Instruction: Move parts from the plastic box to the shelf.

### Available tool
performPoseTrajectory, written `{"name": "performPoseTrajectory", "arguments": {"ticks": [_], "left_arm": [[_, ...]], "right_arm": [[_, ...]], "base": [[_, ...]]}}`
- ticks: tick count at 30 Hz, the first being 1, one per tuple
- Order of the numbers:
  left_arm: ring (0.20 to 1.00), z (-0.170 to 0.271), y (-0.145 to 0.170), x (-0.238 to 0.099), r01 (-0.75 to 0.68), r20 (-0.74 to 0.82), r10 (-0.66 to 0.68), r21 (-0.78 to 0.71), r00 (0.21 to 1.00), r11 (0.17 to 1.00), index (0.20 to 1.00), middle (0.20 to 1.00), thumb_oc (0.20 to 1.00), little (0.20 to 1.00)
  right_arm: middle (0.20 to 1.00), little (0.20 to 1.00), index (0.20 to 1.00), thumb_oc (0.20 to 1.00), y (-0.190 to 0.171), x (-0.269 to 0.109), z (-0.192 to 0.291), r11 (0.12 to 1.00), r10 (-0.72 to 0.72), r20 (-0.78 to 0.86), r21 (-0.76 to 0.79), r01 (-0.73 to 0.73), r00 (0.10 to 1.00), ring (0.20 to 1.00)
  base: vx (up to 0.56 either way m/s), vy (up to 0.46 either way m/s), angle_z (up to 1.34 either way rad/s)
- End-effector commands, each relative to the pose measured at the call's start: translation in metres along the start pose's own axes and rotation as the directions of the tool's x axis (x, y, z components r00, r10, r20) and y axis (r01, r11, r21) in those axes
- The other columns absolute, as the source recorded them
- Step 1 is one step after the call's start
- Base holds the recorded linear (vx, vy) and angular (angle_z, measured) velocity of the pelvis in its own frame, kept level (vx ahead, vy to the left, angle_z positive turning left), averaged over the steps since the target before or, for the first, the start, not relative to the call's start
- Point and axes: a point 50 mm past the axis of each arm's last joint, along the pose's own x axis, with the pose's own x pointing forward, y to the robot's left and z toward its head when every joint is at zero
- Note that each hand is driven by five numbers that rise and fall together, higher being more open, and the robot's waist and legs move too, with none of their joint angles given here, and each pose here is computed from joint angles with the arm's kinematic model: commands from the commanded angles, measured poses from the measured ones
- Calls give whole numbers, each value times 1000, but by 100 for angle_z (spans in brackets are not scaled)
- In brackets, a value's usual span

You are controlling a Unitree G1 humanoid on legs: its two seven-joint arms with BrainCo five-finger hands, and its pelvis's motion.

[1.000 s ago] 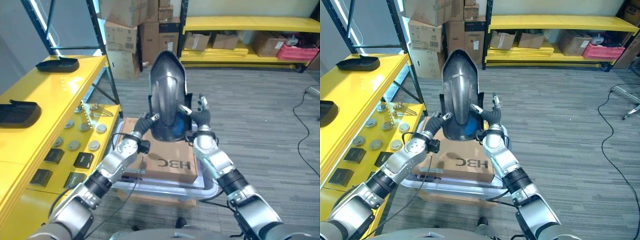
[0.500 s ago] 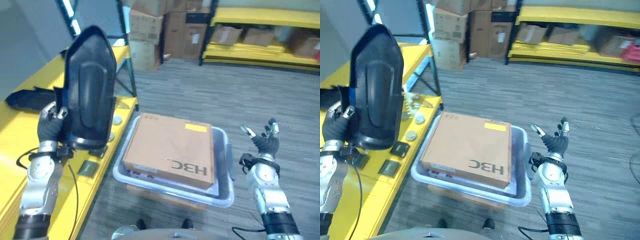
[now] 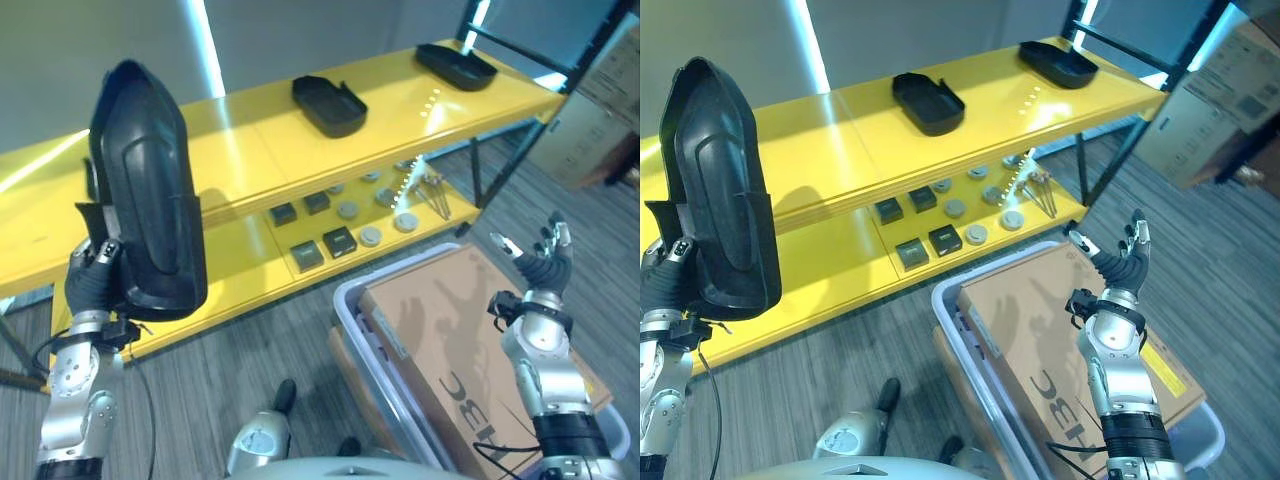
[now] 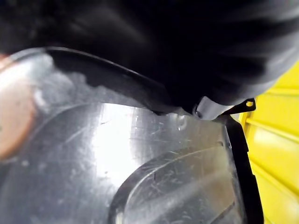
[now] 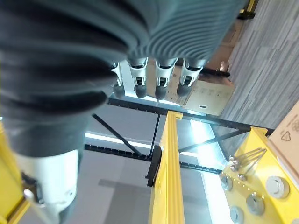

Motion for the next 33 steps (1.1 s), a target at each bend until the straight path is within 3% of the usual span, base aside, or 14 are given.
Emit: {"name": "performPoseTrajectory", "arguments": {"ticks": [1,10,12,15,20,22,23,28,33], "left_arm": [[200,42,-15,15,66,254,-70,22,965,998,200,200,200,200],[200,54,-16,17,30,293,-27,-4,956,1000,200,200,200,200],[200,51,-18,18,45,282,-42,-7,958,999,200,200,200,200],[200,47,-22,18,59,261,-57,1,964,998,200,200,200,200],[200,43,-18,11,73,241,-75,17,968,997,200,200,200,200],[200,42,-18,10,80,238,-82,18,968,997,200,200,200,200],[200,40,-19,10,95,235,-98,23,967,995,200,200,200,200],[200,42,-35,22,153,226,-155,26,962,988,200,200,200,200],[200,41,-63,36,191,204,-191,19,960,981,200,200,200,200]], "right_arm": [[1000,1000,1000,1000,-1,-6,7,1000,25,42,10,-26,999,1000],[1000,1000,1000,1000,-9,-4,12,976,140,107,-183,-119,984,1000],[1000,1000,1000,1000,0,-5,10,942,254,77,-244,-229,964,1000],[1000,1000,1000,1000,18,-14,-6,884,401,-42,-243,-398,915,1000],[1000,1000,1000,1000,42,-59,-74,684,573,-379,-267,-679,727,1000],[1000,1000,1000,1000,39,-76,-100,644,544,-499,-267,-717,675,1000],[1000,1000,1000,1000,28,-101,-136,599,474,-661,-242,-764,581,1000],[1000,1000,1000,1000,-10,-153,-191,592,250,-889,-174,-787,384,1000],[1000,1000,1000,1000,-47,-188,-212,771,17,-973,-134,-623,230,1000]], "base": [[-117,35,134],[-27,160,70],[82,307,125],[125,262,54],[93,251,34],[62,208,17],[75,233,18],[81,252,12],[93,228,16]]}}
